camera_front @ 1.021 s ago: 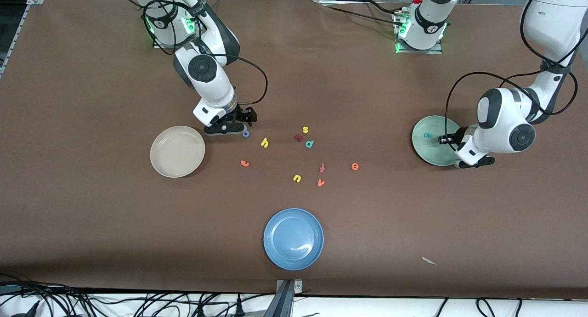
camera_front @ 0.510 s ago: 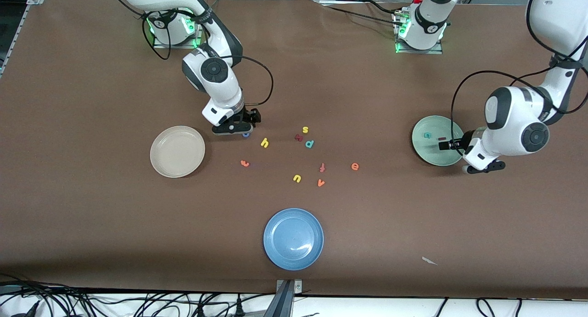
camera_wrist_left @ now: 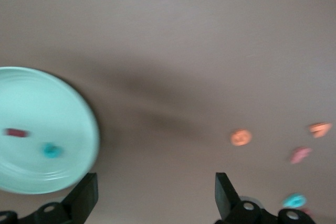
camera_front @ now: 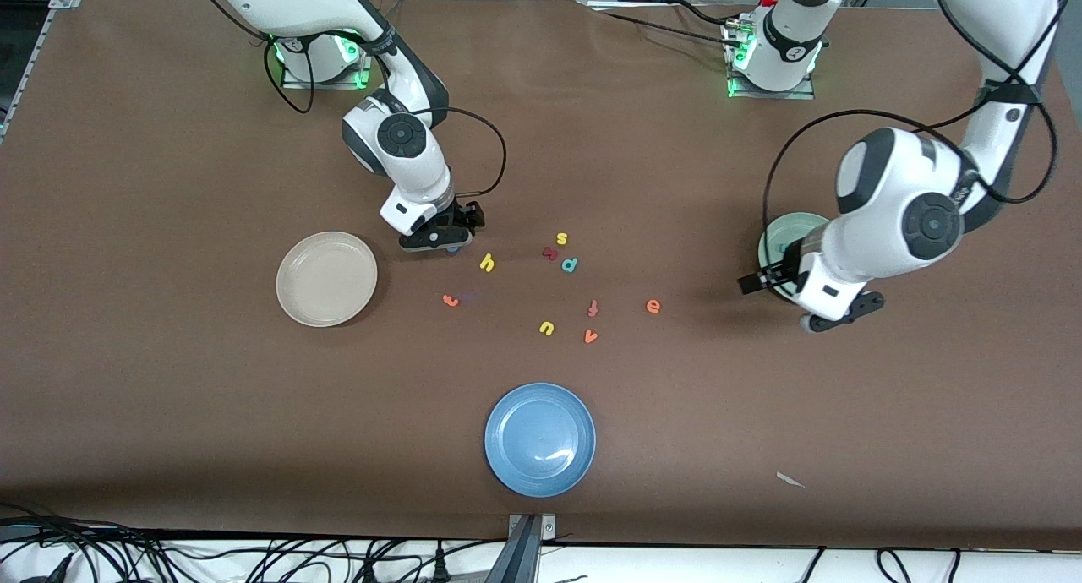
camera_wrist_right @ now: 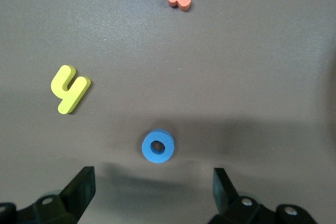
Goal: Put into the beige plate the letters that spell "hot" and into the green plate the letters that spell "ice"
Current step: 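Grasp the blue ring with the right gripper while the left gripper reaches letters, then carry the blue ring to the beige plate while the left gripper grasps orange a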
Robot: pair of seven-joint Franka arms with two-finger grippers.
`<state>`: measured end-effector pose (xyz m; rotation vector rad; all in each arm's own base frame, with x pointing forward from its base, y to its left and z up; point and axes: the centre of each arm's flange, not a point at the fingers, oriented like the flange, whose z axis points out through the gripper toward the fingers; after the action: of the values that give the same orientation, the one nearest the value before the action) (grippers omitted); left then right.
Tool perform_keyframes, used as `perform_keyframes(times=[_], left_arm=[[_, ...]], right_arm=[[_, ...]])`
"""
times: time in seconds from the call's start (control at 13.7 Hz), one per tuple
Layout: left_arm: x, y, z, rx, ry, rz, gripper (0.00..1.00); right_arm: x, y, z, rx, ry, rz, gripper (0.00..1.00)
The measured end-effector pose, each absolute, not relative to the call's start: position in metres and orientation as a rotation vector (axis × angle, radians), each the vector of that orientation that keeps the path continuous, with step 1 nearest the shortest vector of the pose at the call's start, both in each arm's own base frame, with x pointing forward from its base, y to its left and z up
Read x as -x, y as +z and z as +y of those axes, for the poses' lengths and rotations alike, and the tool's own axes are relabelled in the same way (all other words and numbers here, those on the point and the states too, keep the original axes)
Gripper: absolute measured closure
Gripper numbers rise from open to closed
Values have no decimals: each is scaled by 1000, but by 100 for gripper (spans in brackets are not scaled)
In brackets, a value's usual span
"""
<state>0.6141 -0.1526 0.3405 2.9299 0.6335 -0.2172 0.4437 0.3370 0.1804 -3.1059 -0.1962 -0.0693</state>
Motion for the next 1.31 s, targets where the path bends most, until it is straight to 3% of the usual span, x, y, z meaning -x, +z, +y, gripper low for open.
perform_keyframes(times=[0.44,0.58,0.66,0.8,0.87,1.02,1.09,1.24,1.31], left_arm=[[-619,257,-251,-2933,-233,745,5],[-620,235,-263,-2915,-220,750,6],[-621,225,-266,-2907,-217,755,7],[-621,200,-267,-2929,-215,768,10],[-619,191,-268,-2946,-214,769,11],[-616,183,-275,-2964,-213,763,13],[-615,183,-277,-2966,-211,762,14],[-615,184,-280,-2965,-207,761,16],[-614,185,-283,-2965,-207,763,17]], right_arm=[[-448,173,334,3111,-82,-213,4],[-447,169,334,3114,-82,-230,17],[-447,168,335,3115,-82,-233,17],[-450,170,336,3111,-92,-234,37],[-450,170,336,3111,-93,-234,37],[-451,172,338,3105,-102,-235,52],[-451,172,338,3105,-103,-235,53],[-452,177,340,3099,-116,-238,72],[-452,177,341,3099,-117,-238,72]])
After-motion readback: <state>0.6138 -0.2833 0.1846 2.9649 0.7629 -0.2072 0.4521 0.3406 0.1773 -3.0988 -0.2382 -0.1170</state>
